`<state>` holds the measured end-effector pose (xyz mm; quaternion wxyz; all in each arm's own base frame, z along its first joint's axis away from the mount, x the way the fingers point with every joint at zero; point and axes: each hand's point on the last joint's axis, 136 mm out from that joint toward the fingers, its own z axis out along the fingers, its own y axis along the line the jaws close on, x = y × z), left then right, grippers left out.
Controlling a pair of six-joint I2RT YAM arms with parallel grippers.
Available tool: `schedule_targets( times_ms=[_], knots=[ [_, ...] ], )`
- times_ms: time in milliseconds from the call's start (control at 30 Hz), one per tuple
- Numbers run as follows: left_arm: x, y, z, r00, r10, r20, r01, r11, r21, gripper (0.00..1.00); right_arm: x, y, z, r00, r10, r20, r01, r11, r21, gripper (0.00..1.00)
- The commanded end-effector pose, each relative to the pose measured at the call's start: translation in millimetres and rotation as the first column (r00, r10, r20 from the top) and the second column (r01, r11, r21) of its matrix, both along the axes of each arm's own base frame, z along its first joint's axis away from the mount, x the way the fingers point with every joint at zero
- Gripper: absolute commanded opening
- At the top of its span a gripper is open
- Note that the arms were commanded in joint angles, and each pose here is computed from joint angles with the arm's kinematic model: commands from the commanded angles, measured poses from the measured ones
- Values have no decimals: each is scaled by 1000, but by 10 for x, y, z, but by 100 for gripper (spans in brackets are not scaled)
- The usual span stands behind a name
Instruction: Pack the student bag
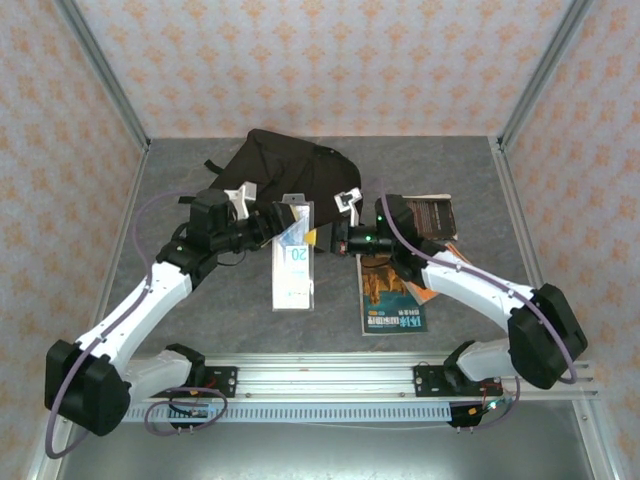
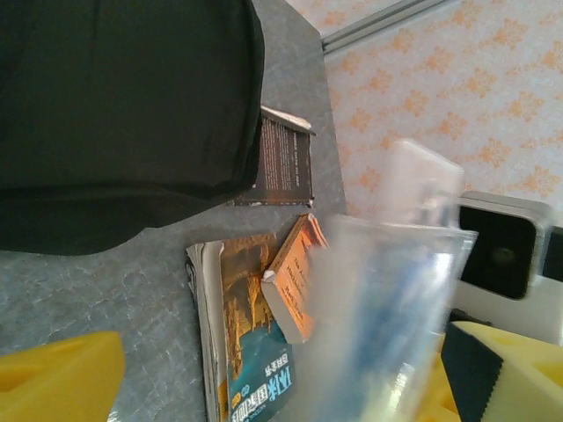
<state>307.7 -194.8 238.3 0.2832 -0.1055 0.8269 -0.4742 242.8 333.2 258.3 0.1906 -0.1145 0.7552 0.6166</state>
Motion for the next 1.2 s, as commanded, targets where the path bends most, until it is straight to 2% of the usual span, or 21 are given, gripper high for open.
schedule_targets(
  times_ms=[0,67,200,333,467,600,667,700,800,833,900,1000,1167],
  knots=[
    [13,-135,166,999,-39,23,41,994,-106,91,11,-66,381,998,10,67,-17,994,106,0],
    [18,-167,219,998,-47,33,51,989,-137,85,26,-91,411,998,3,63,-11,992,123,0],
    [-18,-230,369,995,-69,69,80,981,-178,65,71,-120,382,998,-19,53,14,994,109,0],
    [-58,-288,485,992,-84,92,102,972,-211,49,128,-128,331,998,-44,35,40,995,88,0],
    [-76,-300,575,990,-82,116,107,968,-226,35,196,-147,328,996,-80,27,77,994,77,0],
    [-58,-318,594,990,-80,116,106,965,-241,16,227,-141,344,996,-91,10,90,992,84,0],
    [-51,-319,598,990,-77,116,104,964,-246,8,229,-146,355,995,-96,4,95,992,88,5],
    [-50,-320,603,990,-76,116,103,964,-247,6,229,-150,355,995,-99,1,98,991,90,11],
    [-44,-311,629,990,-68,121,96,964,-247,5,203,-157,378,995,-95,-16,96,988,119,38],
    [-41,-309,632,990,-65,124,94,965,-245,5,195,-154,403,996,-90,-26,93,985,148,44],
    [-31,-297,638,990,-56,126,85,966,-242,5,175,-138,460,996,-68,-52,77,975,209,49],
    [-13,-282,659,990,-41,132,73,967,-242,5,125,-108,554,997,-26,-78,49,953,298,50],
    [20,-287,673,991,-32,134,65,966,-250,5,-24,48,526,996,27,-81,0,948,317,49]
  ],
)
